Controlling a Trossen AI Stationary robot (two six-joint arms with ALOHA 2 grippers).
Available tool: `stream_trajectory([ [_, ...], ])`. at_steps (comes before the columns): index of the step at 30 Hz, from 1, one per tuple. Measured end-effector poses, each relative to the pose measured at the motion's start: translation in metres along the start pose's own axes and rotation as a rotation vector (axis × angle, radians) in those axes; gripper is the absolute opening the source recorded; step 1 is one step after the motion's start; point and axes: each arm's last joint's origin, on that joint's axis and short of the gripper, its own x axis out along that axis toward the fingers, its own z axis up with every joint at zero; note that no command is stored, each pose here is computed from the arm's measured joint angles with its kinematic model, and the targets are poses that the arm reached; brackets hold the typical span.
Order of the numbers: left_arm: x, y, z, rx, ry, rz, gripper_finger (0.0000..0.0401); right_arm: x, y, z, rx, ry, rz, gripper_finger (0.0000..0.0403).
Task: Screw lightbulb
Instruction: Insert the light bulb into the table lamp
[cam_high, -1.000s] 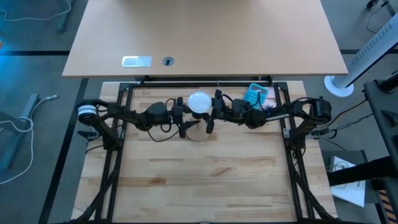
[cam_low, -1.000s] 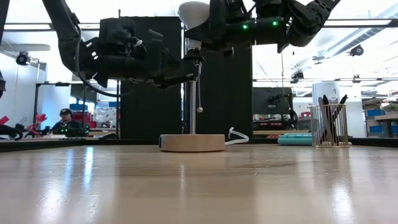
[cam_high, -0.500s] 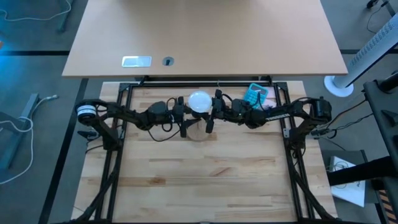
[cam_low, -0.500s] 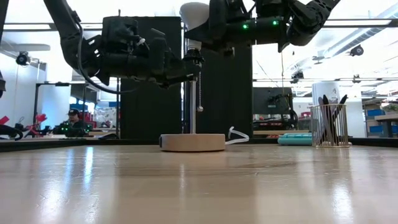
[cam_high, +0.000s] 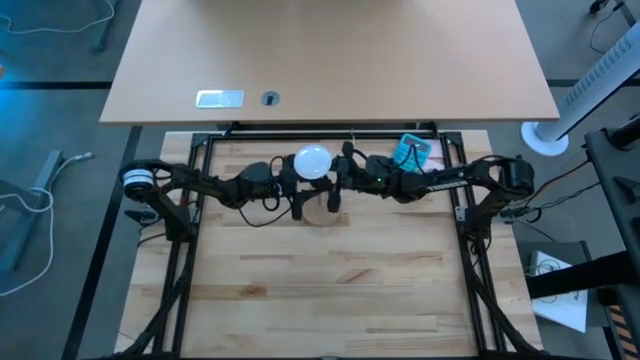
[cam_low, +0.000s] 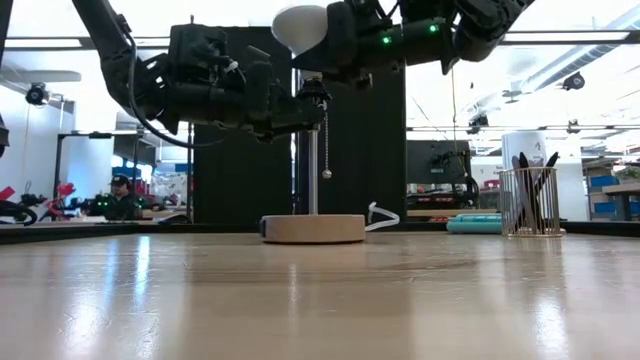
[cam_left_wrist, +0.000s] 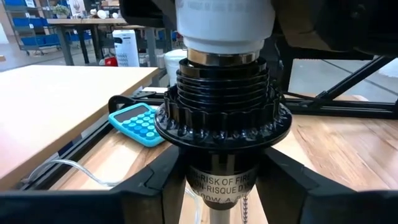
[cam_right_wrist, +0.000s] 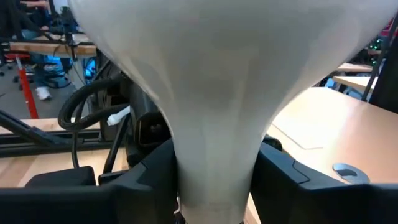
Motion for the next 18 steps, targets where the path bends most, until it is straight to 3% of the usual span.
stream_trajectory([
  [18, -0.0004, -0.0016, 0.0025, 0.001, -0.006, 0.175, 0.0153, -0.0005, -0.0029, 0.0007, 0.008, -0.002, -0.097, 0.0146],
])
